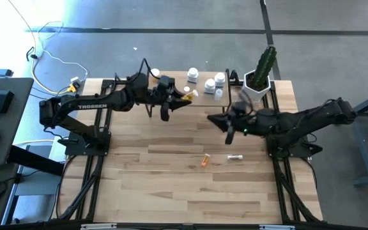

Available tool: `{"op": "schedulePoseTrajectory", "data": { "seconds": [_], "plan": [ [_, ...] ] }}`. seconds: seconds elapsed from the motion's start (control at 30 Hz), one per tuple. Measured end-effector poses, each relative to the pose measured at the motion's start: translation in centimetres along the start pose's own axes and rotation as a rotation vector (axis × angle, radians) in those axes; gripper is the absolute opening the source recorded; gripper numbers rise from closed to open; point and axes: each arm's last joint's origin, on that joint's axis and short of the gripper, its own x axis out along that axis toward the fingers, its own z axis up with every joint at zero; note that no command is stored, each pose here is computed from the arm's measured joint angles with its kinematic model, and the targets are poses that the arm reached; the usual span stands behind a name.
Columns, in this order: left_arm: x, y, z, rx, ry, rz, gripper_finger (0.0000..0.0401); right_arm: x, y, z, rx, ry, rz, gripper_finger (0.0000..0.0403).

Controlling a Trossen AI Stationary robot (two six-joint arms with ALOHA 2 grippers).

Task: Pick and place medicine bottles onto shelf by color
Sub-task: Put the right small orange pill bottle on the shelf

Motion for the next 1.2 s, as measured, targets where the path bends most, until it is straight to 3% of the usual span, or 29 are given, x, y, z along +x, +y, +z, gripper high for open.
{"op": "schedulePoseTrajectory", "data": {
  "seconds": [0.3,0.67,0.83,1.2],
  "plan": [
    [-0.3,0.5,0.9,0.026,-0.072,0.008,0.0082,-2.5,-2.7,4.9,-0.128,-0.188,-0.074,0.0024],
    [-0.2,0.4,1.0,0.02,-0.112,0.077,0.0082,-4.5,-6.2,8.3,-0.257,-0.256,-0.06,0.0137],
    [0.1,-0.1,0.8,0.016,-0.143,0.143,0.0082,-3.5,-7.4,8.9,-0.311,-0.238,0.067,0.0151],
    [0.7,-2.3,0.5,0.096,-0.195,0.171,0.0082,0.0,-8.9,9.3,-0.398,-0.282,0.315,0.0152]
  ]
}}
